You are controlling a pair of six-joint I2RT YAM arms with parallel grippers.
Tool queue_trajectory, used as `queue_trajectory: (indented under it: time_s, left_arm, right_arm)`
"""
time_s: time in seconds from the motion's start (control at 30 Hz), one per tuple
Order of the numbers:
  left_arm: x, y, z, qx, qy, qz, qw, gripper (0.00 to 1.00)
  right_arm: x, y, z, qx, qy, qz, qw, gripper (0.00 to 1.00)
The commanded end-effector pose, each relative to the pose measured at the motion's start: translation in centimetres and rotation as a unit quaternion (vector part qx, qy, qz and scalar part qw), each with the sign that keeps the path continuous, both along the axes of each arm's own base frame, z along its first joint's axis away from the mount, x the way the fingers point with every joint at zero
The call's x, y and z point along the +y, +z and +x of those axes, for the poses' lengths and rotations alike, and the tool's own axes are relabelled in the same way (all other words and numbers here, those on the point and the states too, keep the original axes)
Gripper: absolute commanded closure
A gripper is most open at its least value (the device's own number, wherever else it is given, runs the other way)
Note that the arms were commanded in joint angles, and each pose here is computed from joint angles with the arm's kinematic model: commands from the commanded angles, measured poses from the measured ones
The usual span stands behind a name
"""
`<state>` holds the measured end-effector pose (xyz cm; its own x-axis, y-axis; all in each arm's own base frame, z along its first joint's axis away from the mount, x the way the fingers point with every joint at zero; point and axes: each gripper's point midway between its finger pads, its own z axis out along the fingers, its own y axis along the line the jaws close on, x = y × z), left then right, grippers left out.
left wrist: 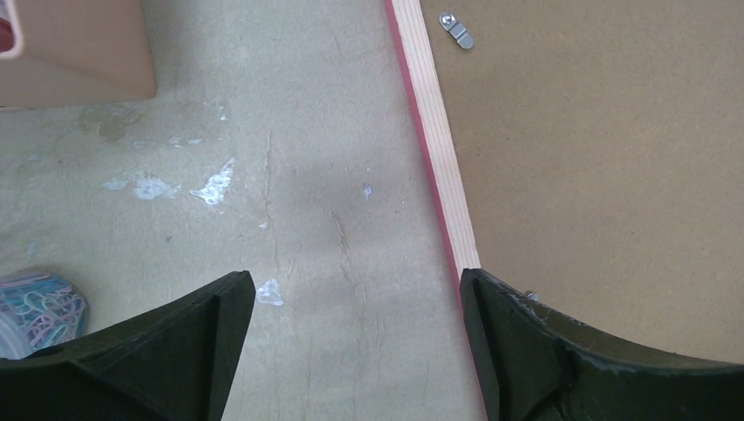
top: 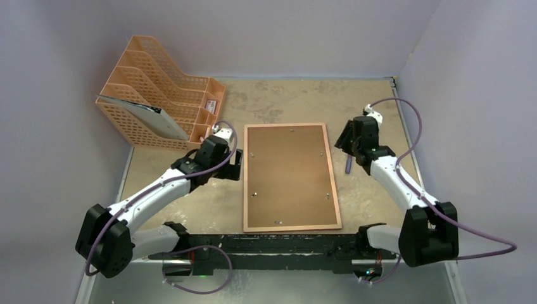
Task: Take the photo out of the frame
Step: Place the screwdriver at the center of the board, then turn over the photo frame at the center of the board.
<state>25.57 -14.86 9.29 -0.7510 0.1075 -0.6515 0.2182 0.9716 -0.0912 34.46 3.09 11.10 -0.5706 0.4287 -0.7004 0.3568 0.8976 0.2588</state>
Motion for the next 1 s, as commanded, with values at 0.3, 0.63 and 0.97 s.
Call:
queue_trajectory:
  time_s: [0.3,0.63,0.97]
  left_arm:
    - [2.3,4.4,1.5,-0.075,0.086,-0.013,0.993,0.01]
    - [4.6,4.7,1.4,-0.059,0.094,0.009,0.994,0.01]
    - [7.4,5.2,2.0,-0.077,0.164,0.026,0.983,0.01]
  right_arm:
    - [13.8,2.4,-5.0,-0.025,0.104,0.118,0.987,0.46]
    - [24.4,1.5,-10.9,-0.001,0.159,0.16,0.974,0.46]
    - [33.6,0.0,-15.9,0.021,0.206,0.151,0.967,0.46]
